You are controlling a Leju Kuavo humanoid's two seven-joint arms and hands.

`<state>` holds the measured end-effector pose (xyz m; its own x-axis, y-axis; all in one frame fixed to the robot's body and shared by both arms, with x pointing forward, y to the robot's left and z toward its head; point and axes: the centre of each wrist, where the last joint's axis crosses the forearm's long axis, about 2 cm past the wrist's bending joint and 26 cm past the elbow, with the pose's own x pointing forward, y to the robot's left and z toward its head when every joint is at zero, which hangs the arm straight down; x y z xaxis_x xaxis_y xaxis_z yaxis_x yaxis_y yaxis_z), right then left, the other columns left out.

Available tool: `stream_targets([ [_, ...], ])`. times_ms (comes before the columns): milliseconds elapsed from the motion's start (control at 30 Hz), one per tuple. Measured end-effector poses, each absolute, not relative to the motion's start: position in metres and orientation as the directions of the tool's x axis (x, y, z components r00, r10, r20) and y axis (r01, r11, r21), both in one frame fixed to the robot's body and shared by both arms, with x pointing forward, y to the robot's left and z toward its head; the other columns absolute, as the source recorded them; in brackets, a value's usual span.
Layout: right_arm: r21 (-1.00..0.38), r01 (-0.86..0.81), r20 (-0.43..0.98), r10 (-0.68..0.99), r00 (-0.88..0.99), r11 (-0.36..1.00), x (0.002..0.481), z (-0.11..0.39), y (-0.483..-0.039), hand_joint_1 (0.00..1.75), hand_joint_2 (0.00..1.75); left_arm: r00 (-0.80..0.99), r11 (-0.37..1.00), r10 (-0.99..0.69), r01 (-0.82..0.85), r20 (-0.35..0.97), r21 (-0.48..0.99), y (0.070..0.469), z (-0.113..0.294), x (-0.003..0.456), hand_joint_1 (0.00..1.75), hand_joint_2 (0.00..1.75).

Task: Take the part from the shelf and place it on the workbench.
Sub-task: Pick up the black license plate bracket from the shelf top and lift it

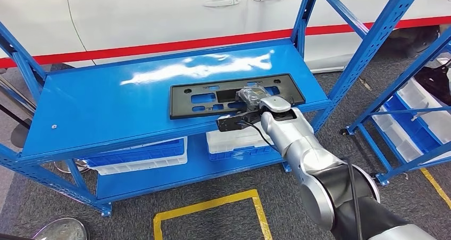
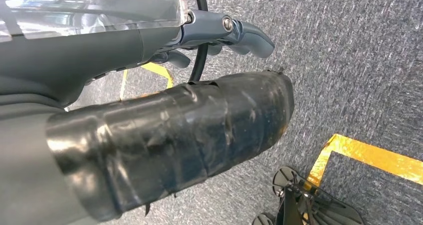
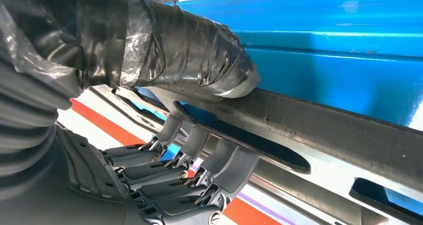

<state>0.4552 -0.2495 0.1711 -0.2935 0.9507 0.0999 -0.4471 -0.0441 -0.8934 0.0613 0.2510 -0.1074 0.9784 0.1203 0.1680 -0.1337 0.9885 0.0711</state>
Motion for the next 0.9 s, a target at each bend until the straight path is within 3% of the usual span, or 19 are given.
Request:
stream_targets([
  [533, -0.903, -0.429, 0.121, 0.949, -0.291, -0.016, 0.455, 0.171, -0.249, 1.75, 1.75, 0.977, 0.986, 0.134, -0.148, 0.166, 0.074, 0.252, -0.108, 0.06, 0.0, 0.0],
  [900, -0.952, -0.301, 0.165, 0.918, -0.361, 0.053, 0.465, 0.197, -0.239, 1.75, 1.75, 0.973, 0.982, 0.16, -0.173, 0.164, 0.072, 0.252, -0.108, 0.059, 0.0, 0.0],
])
